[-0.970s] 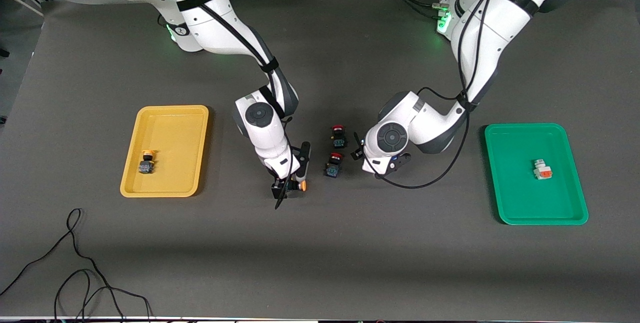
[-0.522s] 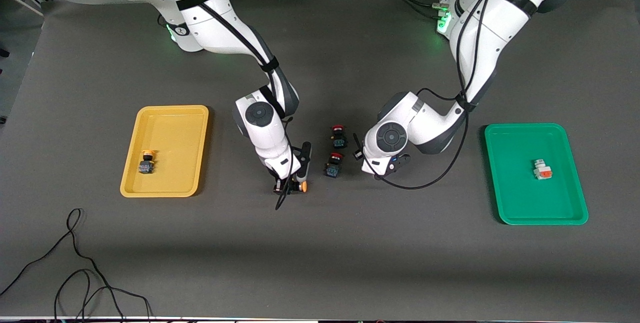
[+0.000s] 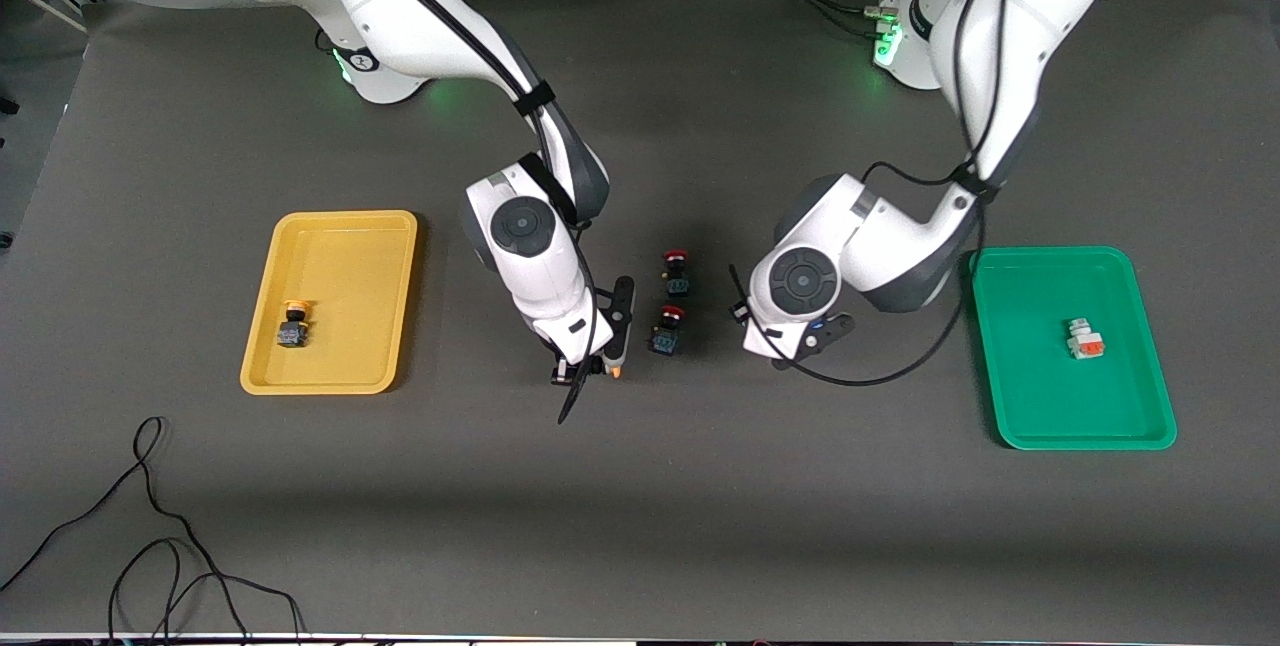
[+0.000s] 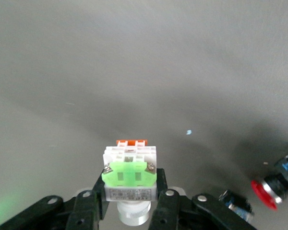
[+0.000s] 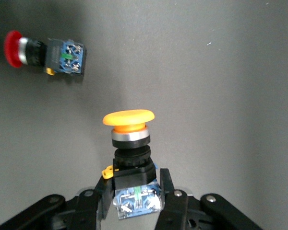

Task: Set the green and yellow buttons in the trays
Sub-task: 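Carry the orange button and green block to the yellow and green trays, then release the block in the green tray and the button in the yellow tray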

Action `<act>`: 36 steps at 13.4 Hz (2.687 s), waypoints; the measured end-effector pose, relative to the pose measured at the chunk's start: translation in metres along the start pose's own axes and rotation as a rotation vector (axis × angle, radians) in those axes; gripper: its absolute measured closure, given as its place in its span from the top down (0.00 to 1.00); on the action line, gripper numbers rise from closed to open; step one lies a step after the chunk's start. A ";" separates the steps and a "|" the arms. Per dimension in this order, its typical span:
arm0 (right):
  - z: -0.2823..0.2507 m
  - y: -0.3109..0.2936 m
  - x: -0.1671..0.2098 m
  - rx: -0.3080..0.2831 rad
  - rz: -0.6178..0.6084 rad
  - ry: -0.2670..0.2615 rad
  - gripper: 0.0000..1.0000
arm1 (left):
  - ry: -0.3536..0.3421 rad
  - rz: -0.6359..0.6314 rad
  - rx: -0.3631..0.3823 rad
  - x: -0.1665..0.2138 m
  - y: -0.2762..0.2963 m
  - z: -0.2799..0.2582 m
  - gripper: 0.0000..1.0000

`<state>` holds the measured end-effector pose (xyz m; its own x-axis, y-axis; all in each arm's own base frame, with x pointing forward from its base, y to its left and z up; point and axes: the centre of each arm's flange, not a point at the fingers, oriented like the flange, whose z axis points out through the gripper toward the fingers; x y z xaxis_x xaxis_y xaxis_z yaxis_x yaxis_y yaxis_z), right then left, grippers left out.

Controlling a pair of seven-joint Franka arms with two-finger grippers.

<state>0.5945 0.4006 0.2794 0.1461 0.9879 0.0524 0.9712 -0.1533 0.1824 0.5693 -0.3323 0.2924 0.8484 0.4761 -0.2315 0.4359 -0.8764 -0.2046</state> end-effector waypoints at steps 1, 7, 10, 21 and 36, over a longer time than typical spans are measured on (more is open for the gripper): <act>-0.017 0.005 -0.003 0.015 0.024 -0.004 0.44 | 0.000 0.021 0.020 0.007 -0.015 -0.027 0.41; -0.110 0.062 -0.116 0.092 0.410 -0.119 0.44 | -0.055 0.242 0.044 0.089 -0.153 -0.129 0.41; -0.123 0.075 -0.209 0.113 0.605 -0.149 0.44 | -0.085 0.373 0.012 0.140 -0.236 -0.140 0.41; 0.023 -0.028 -0.412 0.218 1.235 -0.139 0.44 | 0.039 0.563 -0.030 0.232 -0.344 -0.010 0.41; -0.046 0.049 -0.405 0.352 1.177 -0.173 1.00 | 0.221 0.587 -0.099 0.246 -0.366 0.131 0.41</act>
<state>0.5742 -0.0080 0.3126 0.9601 0.2476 -0.1298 0.2258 -0.9605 -0.1627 0.5792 0.1154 0.1859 0.9918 -0.1032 -0.0748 -0.1044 -0.9945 -0.0122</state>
